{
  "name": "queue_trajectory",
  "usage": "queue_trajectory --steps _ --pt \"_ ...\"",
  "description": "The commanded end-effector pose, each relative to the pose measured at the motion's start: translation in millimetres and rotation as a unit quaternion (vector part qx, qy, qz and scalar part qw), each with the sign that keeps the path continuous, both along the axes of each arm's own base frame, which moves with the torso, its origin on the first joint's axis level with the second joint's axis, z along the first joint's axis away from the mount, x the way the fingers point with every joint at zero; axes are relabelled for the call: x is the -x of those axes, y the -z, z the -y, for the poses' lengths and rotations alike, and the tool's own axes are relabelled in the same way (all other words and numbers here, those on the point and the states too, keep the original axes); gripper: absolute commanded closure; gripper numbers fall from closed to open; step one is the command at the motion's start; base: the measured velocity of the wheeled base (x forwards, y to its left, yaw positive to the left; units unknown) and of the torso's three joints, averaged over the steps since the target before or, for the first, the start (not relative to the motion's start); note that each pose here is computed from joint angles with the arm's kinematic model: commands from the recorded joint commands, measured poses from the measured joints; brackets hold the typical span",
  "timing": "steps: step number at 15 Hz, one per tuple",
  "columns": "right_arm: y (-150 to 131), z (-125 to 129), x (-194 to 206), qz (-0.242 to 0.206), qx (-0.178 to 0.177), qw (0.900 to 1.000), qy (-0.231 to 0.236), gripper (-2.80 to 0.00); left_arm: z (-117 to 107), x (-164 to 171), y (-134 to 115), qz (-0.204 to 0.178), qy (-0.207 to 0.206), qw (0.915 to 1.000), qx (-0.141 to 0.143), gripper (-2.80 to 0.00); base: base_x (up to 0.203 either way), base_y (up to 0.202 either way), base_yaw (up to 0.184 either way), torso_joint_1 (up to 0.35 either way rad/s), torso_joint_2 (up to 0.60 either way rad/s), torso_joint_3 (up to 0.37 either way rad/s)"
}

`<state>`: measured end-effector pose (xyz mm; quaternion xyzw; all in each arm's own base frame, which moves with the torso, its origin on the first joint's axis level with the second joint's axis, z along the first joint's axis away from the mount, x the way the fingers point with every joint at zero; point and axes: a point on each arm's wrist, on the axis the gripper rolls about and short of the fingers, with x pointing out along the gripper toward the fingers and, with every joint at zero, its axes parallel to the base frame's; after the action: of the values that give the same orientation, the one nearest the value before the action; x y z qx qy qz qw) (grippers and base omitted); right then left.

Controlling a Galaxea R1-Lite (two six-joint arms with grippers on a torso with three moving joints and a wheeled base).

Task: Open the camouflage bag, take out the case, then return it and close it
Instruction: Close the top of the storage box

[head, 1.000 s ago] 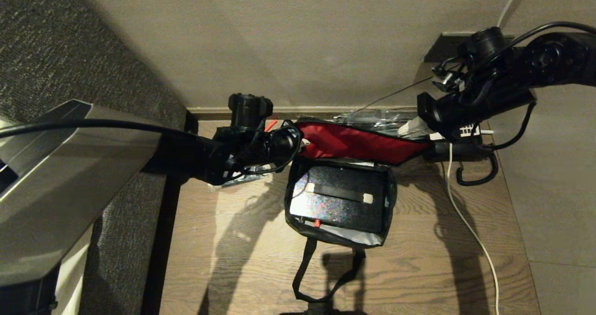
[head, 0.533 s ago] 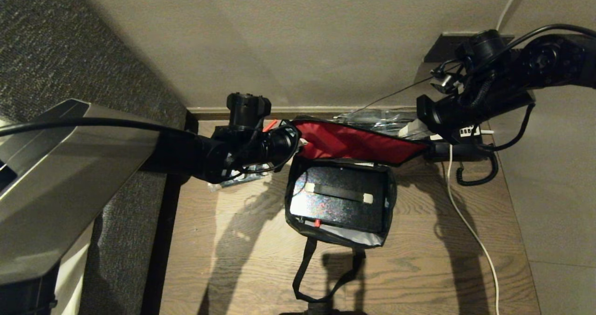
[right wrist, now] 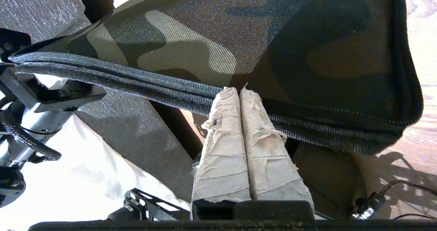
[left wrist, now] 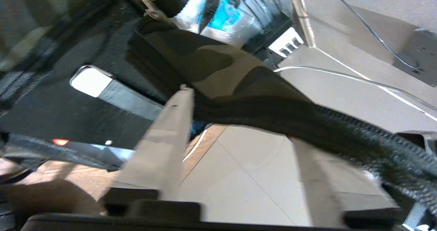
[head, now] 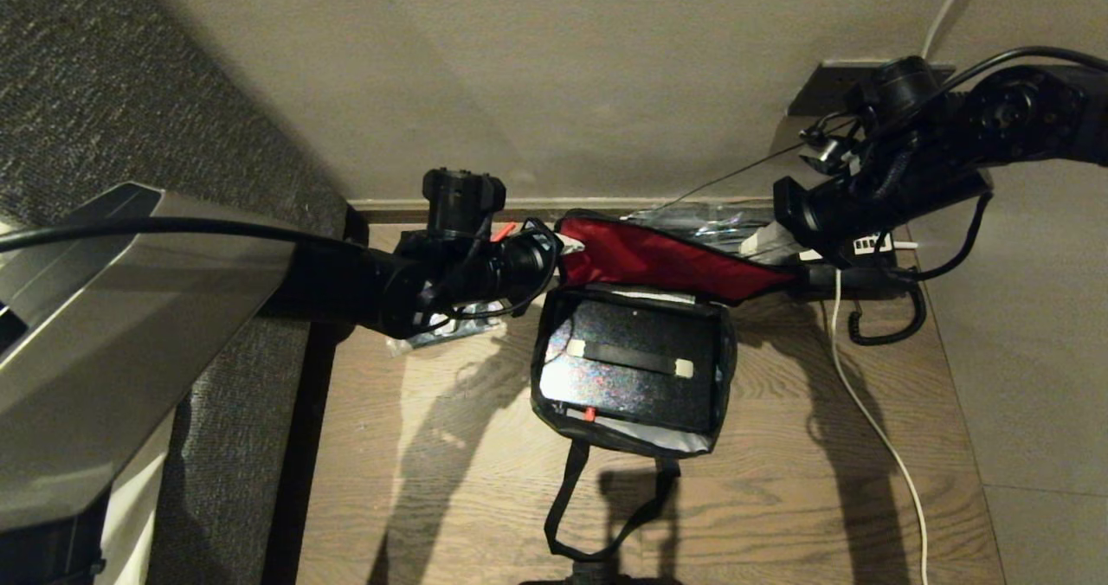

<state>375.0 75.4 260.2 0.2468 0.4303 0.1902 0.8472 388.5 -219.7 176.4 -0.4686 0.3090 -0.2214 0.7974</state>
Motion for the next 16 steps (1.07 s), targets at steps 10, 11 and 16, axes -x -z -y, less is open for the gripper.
queue_trajectory --steps 10,11,16 --pt "11 -8 4 -0.031 0.028 0.999 -0.010 0.00 -95 26 -27 -0.005 -0.095 0.9955 -0.005 -2.80 0.000 0.000 0.000 0.000 0.00 0.000" --pt "13 -11 7 -0.043 0.034 0.998 -0.011 0.00 -105 22 -32 0.004 -0.107 0.9942 -0.003 -2.80 0.000 0.000 0.000 0.000 0.00 0.000" --pt "27 -37 20 -0.097 0.075 0.992 -0.034 0.00 -119 14 -48 0.021 -0.127 0.9916 0.006 -2.80 0.000 0.000 0.000 0.000 0.00 0.000"
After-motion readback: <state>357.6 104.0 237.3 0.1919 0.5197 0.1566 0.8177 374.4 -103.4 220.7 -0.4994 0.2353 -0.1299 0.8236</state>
